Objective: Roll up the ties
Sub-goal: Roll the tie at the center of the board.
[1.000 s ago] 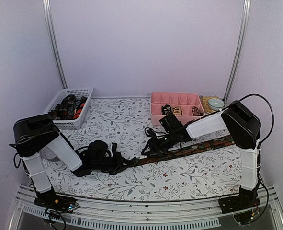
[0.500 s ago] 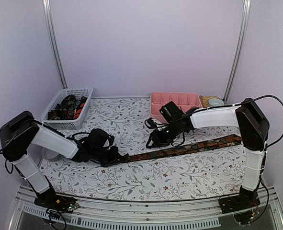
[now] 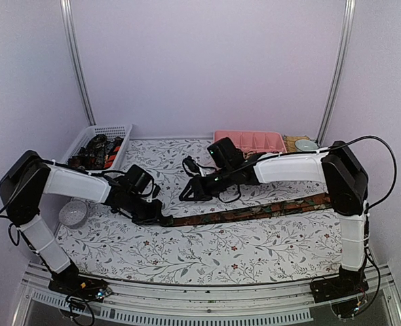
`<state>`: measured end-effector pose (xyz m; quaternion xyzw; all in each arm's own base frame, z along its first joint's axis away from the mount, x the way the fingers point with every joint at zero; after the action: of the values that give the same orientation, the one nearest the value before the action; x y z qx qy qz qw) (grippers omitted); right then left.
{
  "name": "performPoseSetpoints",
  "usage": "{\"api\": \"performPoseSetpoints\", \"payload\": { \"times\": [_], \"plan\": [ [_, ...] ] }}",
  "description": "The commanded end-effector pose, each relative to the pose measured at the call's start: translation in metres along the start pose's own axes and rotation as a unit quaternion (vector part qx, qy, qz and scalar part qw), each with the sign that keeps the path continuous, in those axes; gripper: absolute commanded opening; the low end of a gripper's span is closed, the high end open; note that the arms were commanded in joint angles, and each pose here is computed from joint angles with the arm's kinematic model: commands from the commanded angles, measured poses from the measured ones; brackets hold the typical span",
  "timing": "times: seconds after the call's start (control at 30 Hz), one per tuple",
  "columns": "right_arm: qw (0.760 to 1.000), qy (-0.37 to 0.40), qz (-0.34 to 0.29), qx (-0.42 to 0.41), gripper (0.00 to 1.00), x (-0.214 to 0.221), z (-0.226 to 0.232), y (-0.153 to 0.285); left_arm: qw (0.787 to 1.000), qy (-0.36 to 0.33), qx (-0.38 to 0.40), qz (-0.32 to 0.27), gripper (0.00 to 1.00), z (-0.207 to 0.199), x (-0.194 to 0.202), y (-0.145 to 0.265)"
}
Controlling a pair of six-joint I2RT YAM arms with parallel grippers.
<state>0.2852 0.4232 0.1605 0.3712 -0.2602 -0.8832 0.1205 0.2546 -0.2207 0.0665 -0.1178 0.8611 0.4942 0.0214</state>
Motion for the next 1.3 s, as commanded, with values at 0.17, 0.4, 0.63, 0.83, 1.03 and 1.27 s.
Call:
{"api": "performPoseSetpoints", "payload": {
  "times": [0.17,0.4,0.63,0.83,1.03,1.27],
  "plan": [
    [0.993,-0.072,0.048,-0.076,0.18,0.035,-0.021,-0.079,0.996,-0.021,-0.076,0.04,0.0,0.016,-0.004,0.006],
    [0.987,-0.103,0.068,-0.099,0.12,0.053,-0.028,-0.109,0.995,-0.023,-0.083,0.041,0.0,0.011,-0.009,0.009],
    [0.986,-0.107,0.071,-0.108,0.12,0.055,-0.026,-0.118,0.996,-0.026,-0.082,0.037,0.0,0.006,-0.013,0.012],
    [0.987,-0.117,0.077,-0.074,0.12,0.059,-0.036,-0.127,0.996,-0.027,-0.08,0.039,0.0,0.004,-0.013,0.012],
    [0.987,-0.127,0.088,-0.048,0.11,0.07,-0.049,-0.136,0.996,-0.028,-0.08,0.039,0.0,0.004,-0.013,0.013],
    [0.989,-0.123,0.084,-0.027,0.11,0.068,-0.054,-0.134,0.996,-0.03,-0.074,0.04,0.0,0.002,-0.014,0.014]
  ]
}}
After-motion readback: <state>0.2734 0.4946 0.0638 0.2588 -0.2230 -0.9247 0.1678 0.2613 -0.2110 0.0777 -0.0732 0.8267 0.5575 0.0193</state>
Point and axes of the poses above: each gripper's point midway between its finger pads, its own y axis back along the fingers, its own z axis along the line the jaws close on, x = y × z, the point moved 6 cm from there along y, back along the fingers, and after that the axes turned 11 degrees about y, right-handed, at the moved point
